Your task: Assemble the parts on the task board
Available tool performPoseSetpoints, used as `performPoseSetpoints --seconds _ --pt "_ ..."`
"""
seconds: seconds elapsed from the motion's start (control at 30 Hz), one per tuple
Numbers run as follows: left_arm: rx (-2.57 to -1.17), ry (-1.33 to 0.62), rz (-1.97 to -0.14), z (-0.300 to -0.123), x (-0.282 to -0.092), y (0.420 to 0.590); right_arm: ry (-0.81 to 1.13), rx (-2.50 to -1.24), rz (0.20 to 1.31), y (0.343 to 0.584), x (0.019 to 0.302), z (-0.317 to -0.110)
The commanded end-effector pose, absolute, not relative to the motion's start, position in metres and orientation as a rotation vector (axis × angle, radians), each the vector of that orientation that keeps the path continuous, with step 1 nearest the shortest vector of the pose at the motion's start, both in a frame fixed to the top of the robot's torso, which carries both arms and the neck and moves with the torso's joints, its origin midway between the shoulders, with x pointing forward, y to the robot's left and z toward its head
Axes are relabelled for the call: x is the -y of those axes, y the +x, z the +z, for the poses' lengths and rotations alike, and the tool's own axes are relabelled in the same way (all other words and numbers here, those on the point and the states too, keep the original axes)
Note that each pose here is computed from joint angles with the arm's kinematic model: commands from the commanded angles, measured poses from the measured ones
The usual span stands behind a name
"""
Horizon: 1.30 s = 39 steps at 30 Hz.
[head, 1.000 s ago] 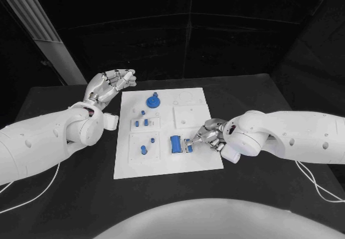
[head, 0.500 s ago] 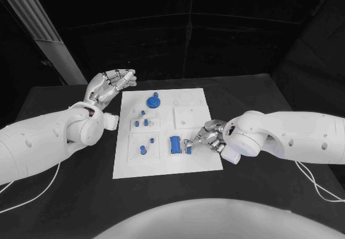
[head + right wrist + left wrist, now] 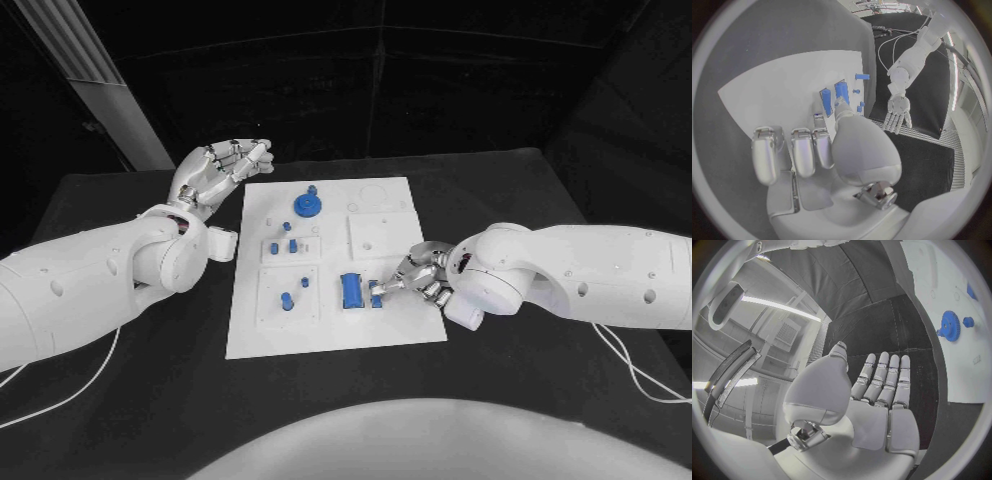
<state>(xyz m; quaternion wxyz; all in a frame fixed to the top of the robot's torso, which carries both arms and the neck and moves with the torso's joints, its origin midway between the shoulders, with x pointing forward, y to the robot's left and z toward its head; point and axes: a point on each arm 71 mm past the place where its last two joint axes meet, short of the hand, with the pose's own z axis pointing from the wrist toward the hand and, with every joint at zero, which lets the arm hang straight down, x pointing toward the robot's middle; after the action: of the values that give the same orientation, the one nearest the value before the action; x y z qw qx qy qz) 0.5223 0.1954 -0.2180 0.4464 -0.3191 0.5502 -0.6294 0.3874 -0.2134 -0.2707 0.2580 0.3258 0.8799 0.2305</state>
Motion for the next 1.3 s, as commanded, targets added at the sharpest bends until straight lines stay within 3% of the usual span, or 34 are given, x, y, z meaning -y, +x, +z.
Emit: performPoseSetpoints --seconds 0.03,0.27,0.67,1.3 --pt "-1.271 -0.726 -1.629 -0.2098 -0.1948 0.5205 0.854 -2.382 0.613 0.3874 0.2135 -0.2697" --pt "-1.273 -0.726 -1.631 -0.2099 -0.1941 0.5206 0.765 -2.379 0.576 0.3871 0.2152 -0.2682" --pt "-1.274 -0.727 -1.632 -0.2102 -0.1938 0.5207 0.594 -2.489 0.520 0.3812 0.2115 -0.2706" --pt "-1.275 -0.727 -1.633 -0.2105 -0.1937 0.5205 0.578 -2.492 0.500 0.3846 0.2088 -0.2726"
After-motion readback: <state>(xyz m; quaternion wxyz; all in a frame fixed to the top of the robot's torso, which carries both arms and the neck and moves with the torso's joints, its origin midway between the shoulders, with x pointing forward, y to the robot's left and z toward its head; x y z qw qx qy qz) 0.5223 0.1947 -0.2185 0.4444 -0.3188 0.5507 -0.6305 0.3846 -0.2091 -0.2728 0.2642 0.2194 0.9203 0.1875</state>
